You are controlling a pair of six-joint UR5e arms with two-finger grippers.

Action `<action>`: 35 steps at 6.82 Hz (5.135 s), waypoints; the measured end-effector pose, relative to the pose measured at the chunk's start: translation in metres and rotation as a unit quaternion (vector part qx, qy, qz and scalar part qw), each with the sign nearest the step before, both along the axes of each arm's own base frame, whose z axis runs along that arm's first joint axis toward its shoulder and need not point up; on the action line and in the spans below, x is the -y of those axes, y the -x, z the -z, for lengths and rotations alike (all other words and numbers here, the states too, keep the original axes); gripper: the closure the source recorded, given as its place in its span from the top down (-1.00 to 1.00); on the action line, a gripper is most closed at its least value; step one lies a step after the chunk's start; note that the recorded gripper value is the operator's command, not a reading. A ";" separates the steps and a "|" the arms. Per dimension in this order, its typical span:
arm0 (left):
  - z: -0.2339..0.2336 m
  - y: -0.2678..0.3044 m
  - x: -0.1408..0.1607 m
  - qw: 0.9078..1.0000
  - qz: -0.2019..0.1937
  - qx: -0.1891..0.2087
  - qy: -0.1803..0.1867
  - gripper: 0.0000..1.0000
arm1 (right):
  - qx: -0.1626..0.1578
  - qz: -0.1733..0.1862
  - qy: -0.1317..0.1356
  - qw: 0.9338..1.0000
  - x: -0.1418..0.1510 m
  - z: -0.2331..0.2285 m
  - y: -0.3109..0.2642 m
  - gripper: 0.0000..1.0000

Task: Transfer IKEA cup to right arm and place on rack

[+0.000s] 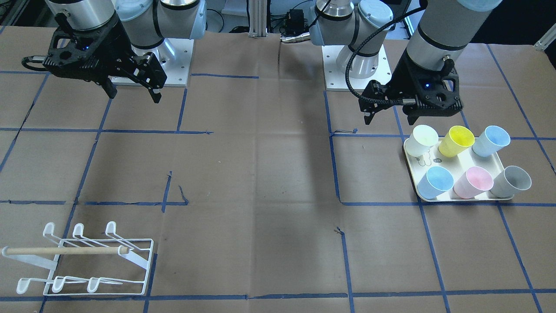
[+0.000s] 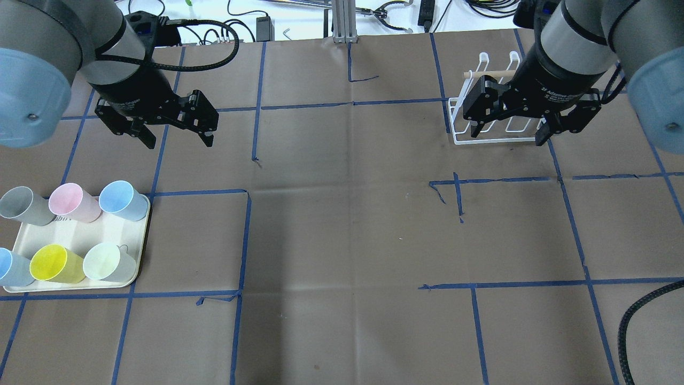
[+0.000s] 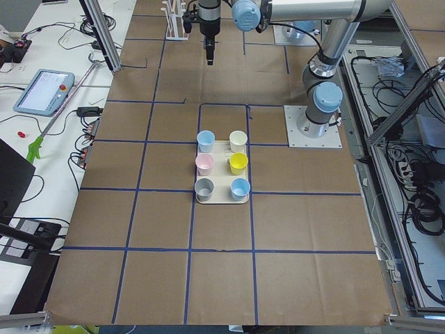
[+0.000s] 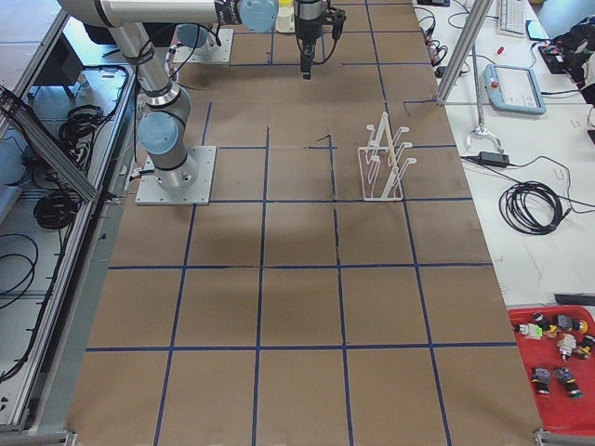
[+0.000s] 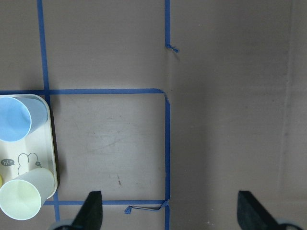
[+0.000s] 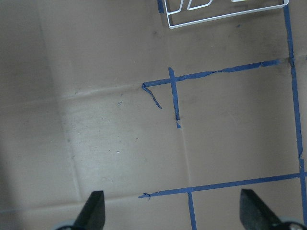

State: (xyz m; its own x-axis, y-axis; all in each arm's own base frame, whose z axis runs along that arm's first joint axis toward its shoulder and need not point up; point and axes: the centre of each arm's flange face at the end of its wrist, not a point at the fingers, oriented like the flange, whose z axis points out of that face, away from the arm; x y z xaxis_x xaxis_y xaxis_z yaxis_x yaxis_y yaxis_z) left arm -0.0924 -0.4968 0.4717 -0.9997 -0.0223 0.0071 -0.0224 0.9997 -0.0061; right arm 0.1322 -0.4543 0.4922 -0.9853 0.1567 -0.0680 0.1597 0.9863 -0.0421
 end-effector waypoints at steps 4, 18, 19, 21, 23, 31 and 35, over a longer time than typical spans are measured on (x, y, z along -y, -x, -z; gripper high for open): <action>0.002 -0.052 0.010 1.000 0.008 -0.002 0.003 1.00 | 0.000 0.001 0.000 1.000 0.000 0.000 0.000 1.00; 0.220 -0.190 0.018 1.000 -0.003 0.002 -0.012 0.99 | -0.007 0.000 -0.023 1.000 -0.002 0.026 0.003 1.00; 0.226 -0.190 0.016 1.000 0.009 0.006 -0.017 0.99 | -0.008 -0.001 -0.024 1.000 -0.001 0.028 0.004 1.00; 0.233 -0.191 0.016 1.000 0.018 0.010 -0.019 0.13 | -0.009 -0.001 -0.023 1.000 0.000 0.029 0.005 1.00; 0.236 -0.193 0.019 1.000 0.018 0.012 -0.017 -0.93 | -0.009 -0.001 -0.021 1.000 0.001 0.029 0.006 1.00; 0.138 -0.206 0.052 1.000 -0.002 0.012 -0.002 -1.00 | -0.007 0.005 -0.017 1.000 -0.001 0.029 0.005 1.00; 0.055 -0.204 0.091 0.999 -0.006 -0.035 0.011 -1.00 | 0.039 0.024 0.053 0.997 0.008 0.010 -0.004 1.00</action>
